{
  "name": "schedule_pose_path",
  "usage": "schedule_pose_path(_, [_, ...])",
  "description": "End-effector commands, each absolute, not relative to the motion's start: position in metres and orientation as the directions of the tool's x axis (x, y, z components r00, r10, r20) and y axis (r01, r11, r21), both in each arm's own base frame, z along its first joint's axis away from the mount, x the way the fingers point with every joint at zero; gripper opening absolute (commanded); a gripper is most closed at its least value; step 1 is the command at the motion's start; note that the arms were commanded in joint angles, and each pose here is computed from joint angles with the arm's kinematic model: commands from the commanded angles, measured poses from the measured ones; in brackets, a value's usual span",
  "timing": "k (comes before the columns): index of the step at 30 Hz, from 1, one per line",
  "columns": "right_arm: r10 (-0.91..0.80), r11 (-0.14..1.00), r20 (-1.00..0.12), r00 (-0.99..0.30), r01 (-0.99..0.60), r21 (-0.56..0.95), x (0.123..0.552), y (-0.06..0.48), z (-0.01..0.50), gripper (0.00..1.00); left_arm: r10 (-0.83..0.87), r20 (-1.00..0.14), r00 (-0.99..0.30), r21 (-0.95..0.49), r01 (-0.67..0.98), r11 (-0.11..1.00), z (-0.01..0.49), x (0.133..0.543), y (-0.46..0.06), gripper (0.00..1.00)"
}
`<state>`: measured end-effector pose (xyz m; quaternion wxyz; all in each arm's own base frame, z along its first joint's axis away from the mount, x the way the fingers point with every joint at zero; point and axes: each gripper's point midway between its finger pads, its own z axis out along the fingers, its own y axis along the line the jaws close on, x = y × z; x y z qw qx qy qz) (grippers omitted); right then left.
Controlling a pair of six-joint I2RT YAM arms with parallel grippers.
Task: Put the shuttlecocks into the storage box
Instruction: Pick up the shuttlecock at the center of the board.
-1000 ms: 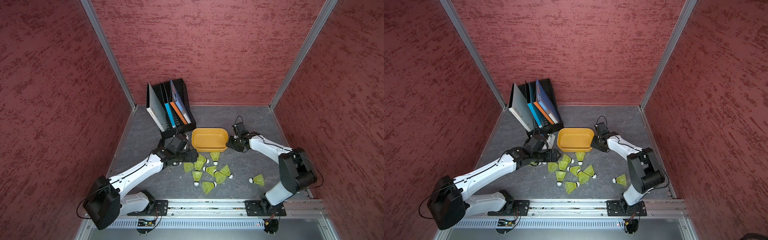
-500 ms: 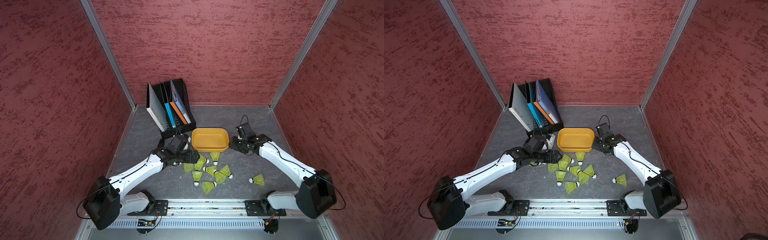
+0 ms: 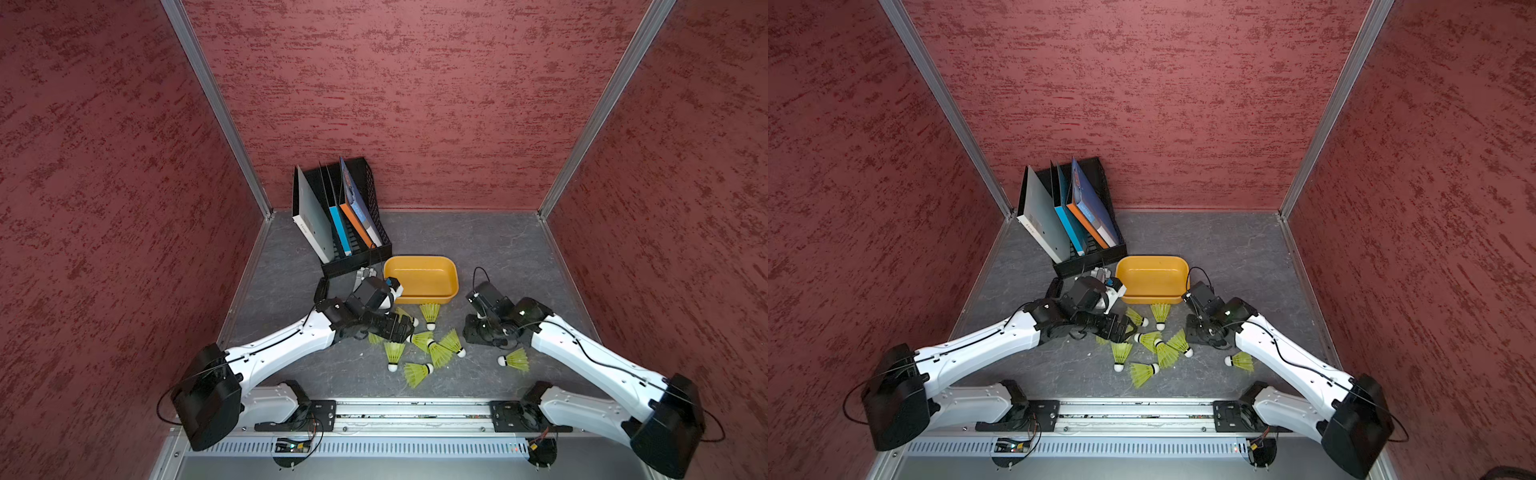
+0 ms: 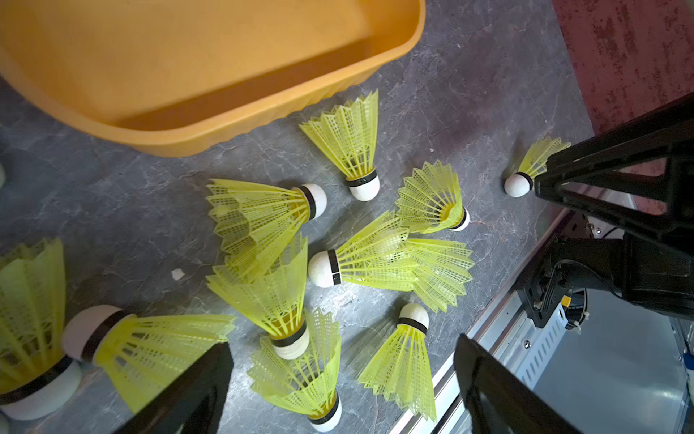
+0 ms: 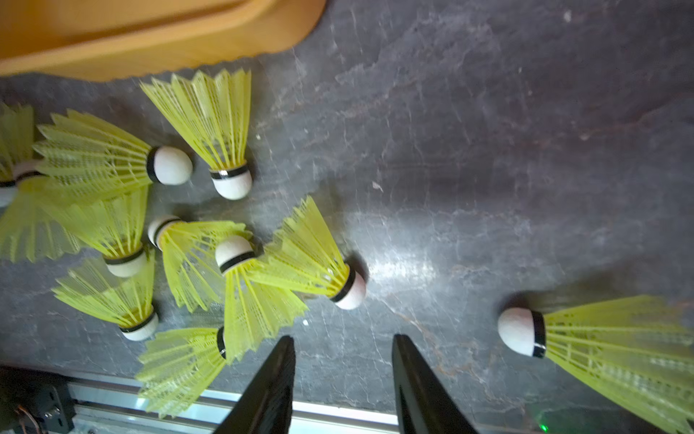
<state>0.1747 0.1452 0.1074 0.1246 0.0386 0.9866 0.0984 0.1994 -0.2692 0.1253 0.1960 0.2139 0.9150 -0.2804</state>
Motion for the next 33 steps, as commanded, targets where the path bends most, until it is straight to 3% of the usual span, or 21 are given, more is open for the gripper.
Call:
schedule_pose_path(1, [0.081,0.992,-0.230,-0.970,0.056,0.112,0.156,0.133,0.095,0.45,0.309,-0.508,-0.804,-0.432,0.548,0.717,0.131,0.195,-0.277,0.96])
schedule_pose_path(10, [-0.008,0.999,-0.260,-0.965,-0.016,0.030,0.145,0.141,0.059,0.48,0.315,-0.515,-0.797,-0.439,0.561,0.702,0.137,0.183,-0.271,0.95])
schedule_pose_path(19, [-0.104,0.981,-0.312,-0.944,-0.148,0.122,0.154,0.168,0.047,0.51,0.345,-0.551,-0.760,-0.552,0.641,0.533,0.149,0.141,-0.274,0.95])
schedule_pose_path(33, [-0.143,0.987,-0.275,-0.951,-0.159,0.036,0.160,0.167,0.028,0.49,0.283,-0.525,-0.802,-0.573,0.580,0.579,0.127,0.131,-0.272,0.94])
